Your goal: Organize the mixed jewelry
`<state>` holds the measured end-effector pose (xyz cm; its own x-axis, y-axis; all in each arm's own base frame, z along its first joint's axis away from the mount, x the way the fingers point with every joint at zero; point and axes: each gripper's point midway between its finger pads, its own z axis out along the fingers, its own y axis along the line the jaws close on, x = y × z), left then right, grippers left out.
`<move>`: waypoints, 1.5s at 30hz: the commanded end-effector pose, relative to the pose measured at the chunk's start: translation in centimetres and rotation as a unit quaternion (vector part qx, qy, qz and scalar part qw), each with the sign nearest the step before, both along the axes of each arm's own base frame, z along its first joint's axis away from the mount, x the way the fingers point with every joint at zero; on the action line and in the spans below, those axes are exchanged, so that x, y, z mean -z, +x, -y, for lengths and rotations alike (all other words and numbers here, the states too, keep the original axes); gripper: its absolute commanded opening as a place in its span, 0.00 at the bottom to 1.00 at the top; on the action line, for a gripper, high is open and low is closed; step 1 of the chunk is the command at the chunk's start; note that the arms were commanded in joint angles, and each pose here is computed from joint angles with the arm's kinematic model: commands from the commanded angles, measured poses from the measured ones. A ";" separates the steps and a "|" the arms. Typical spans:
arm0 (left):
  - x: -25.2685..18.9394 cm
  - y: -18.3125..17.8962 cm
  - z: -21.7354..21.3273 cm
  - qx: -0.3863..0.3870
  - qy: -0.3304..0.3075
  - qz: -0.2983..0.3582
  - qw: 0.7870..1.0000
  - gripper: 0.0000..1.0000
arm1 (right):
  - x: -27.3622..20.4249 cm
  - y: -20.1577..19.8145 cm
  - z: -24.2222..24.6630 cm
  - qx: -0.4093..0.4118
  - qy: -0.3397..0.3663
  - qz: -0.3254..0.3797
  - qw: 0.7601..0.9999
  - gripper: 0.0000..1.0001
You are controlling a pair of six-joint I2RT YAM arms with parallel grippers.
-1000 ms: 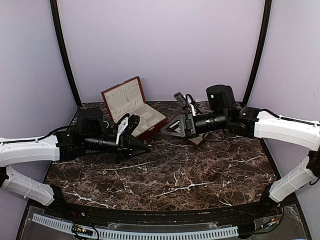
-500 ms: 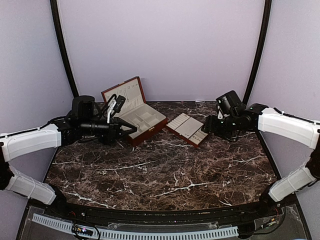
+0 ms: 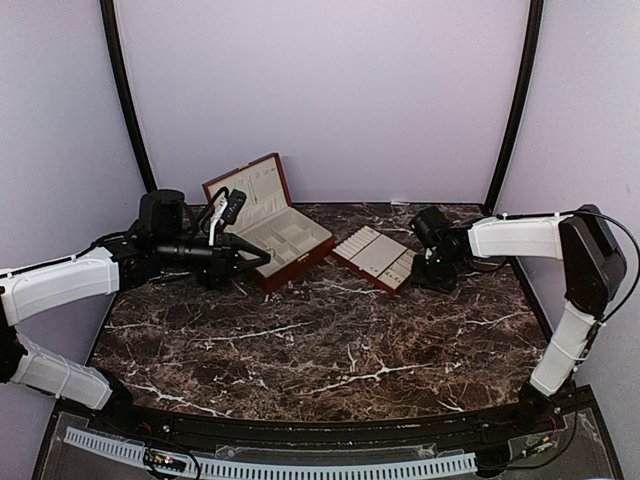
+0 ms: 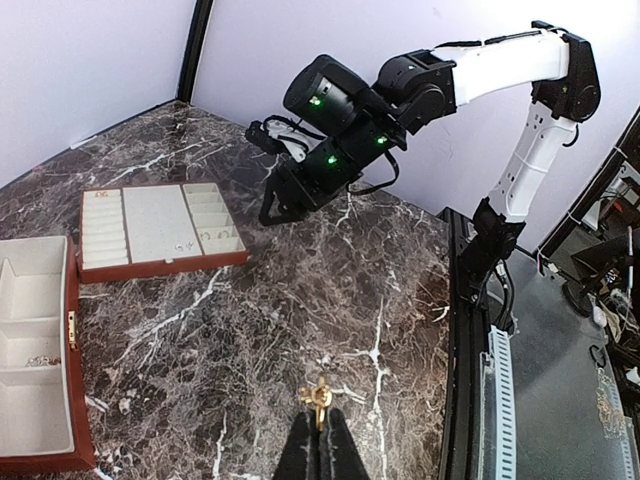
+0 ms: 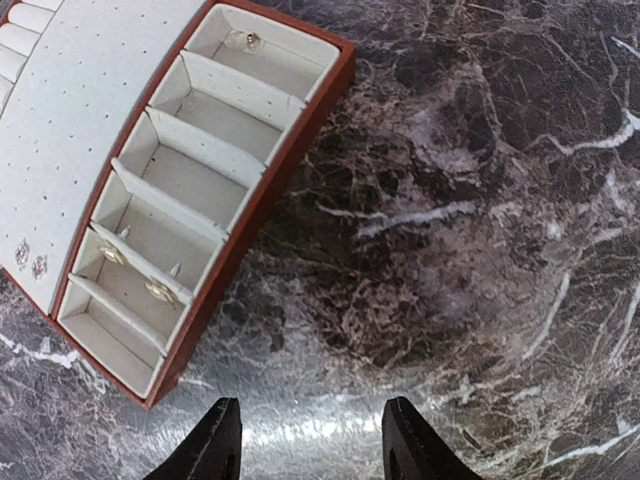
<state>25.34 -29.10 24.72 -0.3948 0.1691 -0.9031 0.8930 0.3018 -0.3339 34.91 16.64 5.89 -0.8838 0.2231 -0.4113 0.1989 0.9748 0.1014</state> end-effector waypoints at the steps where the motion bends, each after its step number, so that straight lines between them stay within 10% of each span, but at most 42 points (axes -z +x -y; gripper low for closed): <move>1: -0.7 -0.4 -0.3 0.003 0.000 0.020 1.000 0.00 | -1.1 3.2 -1.9 -0.012 0.027 0.036 0.999 0.49; 11: -0.6 -0.2 -0.4 -0.001 0.004 0.025 1.000 0.00 | 0.8 5.3 -3.5 -0.020 0.029 0.030 0.999 0.50; 24: -0.3 -0.1 -0.4 -0.001 0.012 0.031 0.999 0.00 | 2.8 5.0 -2.7 -0.016 0.001 0.007 1.000 0.11; 45: 0.4 -0.5 -0.1 0.016 0.014 0.024 0.999 0.00 | 1.8 -4.5 0.6 -0.108 -0.051 -0.005 0.993 0.00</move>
